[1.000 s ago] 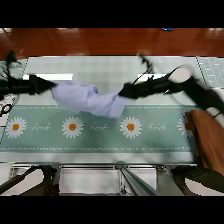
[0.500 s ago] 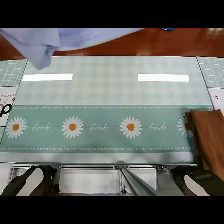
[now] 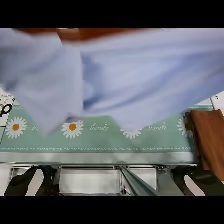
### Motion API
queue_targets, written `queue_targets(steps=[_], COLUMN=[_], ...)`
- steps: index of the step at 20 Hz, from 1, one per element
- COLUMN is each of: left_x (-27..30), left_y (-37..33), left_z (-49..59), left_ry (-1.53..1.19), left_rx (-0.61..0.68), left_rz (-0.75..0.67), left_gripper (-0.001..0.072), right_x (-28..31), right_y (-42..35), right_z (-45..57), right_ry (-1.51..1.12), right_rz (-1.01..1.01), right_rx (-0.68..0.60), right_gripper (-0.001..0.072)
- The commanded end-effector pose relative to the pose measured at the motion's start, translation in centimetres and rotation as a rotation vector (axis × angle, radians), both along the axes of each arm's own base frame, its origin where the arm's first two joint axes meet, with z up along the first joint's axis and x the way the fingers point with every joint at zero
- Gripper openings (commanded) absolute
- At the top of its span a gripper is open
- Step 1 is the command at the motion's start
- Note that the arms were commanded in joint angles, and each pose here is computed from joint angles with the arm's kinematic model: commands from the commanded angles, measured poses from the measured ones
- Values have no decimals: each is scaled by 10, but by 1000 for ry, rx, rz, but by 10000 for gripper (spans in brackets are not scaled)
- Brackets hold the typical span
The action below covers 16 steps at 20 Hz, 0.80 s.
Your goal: Fold the shirts.
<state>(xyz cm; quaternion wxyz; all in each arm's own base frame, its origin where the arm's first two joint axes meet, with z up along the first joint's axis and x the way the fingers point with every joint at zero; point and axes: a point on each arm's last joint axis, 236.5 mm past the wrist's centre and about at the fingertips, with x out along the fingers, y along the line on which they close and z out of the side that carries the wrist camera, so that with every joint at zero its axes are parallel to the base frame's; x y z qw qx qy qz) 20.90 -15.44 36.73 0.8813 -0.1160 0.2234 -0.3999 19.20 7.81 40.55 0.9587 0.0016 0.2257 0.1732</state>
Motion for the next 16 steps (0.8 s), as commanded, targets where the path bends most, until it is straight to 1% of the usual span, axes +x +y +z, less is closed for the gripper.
queue_targets(steps=[1, 3, 4, 7, 10, 14, 16], left_x=[-23, -21, -18, 10, 50, 127, 159], left_y=[-7, 3, 6, 12, 22, 25, 24], left_z=[-90, -151, -178, -243, -293, -326, -332], left_ry=[250, 423, 497, 658, 754, 794, 784], left_rx=[52, 84, 75, -4, -50, -228, -300], left_rz=[-38, 4, 15, 86, 150, 222, 209], left_gripper=[20, 20, 20, 20, 20, 20, 20], right_x=[-13, -5, 4, 48, 104, 182, 216], right_y=[-5, -6, -5, -1, 5, 12, 22], right_z=[-72, -127, -151, -218, -266, -332, -358], right_ry=[237, 369, 420, 513, 587, 677, 720], right_rz=[-15, -28, -31, -44, -47, -60, -60], right_rx=[-30, -40, -38, -33, -38, -34, -1], right_gripper=[24, 24, 24, 23, 23, 23, 23])
